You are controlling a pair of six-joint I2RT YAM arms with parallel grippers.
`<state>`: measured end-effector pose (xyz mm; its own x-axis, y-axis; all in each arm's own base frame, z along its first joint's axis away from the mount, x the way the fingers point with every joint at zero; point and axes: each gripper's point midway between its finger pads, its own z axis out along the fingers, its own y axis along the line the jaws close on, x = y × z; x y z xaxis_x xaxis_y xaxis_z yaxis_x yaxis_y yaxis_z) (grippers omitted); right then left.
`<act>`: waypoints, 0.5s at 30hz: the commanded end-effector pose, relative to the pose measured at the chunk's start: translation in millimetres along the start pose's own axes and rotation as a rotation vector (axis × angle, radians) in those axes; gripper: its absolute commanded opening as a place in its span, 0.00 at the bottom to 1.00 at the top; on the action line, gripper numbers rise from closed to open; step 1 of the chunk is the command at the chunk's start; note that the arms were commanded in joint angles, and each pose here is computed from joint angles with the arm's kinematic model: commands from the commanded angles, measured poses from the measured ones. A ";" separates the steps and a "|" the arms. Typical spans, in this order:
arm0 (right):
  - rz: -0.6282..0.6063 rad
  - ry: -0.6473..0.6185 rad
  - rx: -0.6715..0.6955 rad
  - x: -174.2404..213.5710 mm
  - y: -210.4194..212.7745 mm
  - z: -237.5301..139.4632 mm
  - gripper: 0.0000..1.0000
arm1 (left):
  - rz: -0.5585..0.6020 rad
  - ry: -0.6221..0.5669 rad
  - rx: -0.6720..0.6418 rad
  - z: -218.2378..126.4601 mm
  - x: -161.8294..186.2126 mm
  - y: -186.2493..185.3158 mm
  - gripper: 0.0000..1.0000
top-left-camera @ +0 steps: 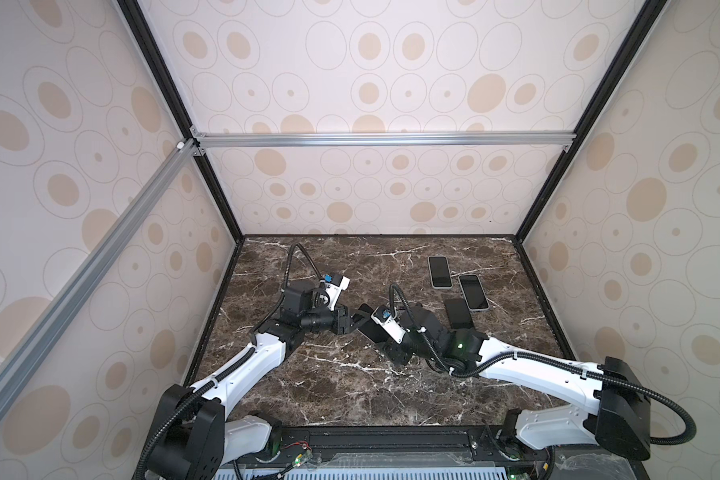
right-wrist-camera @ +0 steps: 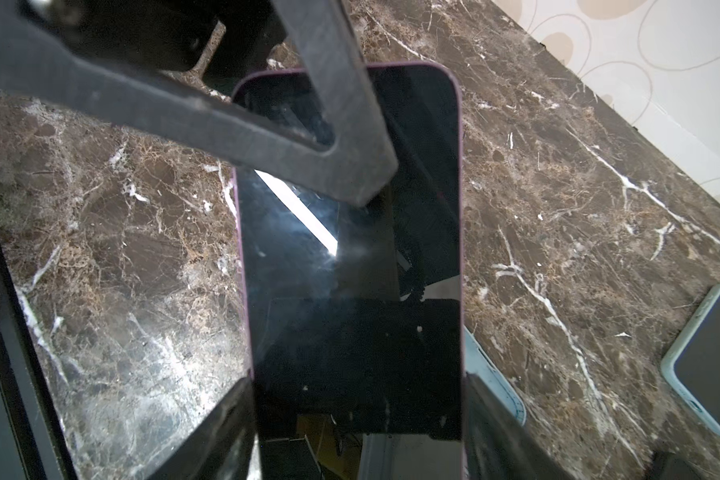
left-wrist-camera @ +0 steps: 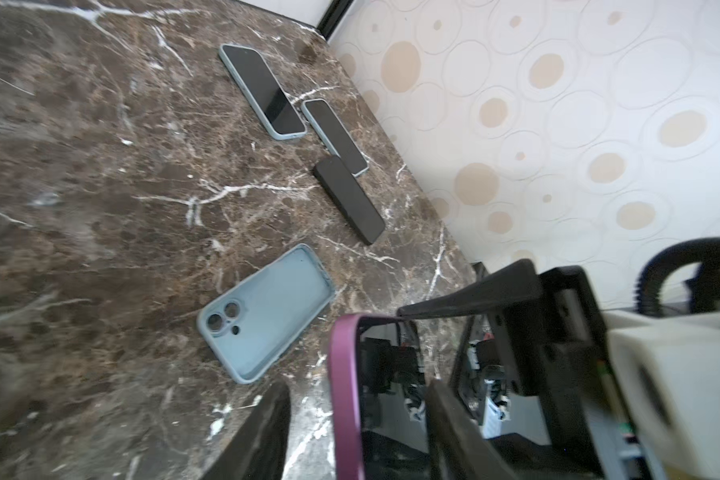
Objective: Put the phone into the phone case
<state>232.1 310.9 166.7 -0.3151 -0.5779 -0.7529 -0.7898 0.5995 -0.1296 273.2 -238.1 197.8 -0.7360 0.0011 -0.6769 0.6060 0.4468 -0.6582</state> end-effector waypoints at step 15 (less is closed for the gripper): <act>-0.031 -0.078 0.070 -23.2 -16.4 -19.2 0.63 | -0.022 -0.013 0.153 0.9 -8.5 -22.5 0.00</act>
<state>238.0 304.0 179.7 -0.2756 -0.5795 -0.7670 -0.7711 0.6097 -0.1835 264.3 -246.3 198.7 -0.7800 -0.0002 -0.6257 0.5862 0.3496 -0.7308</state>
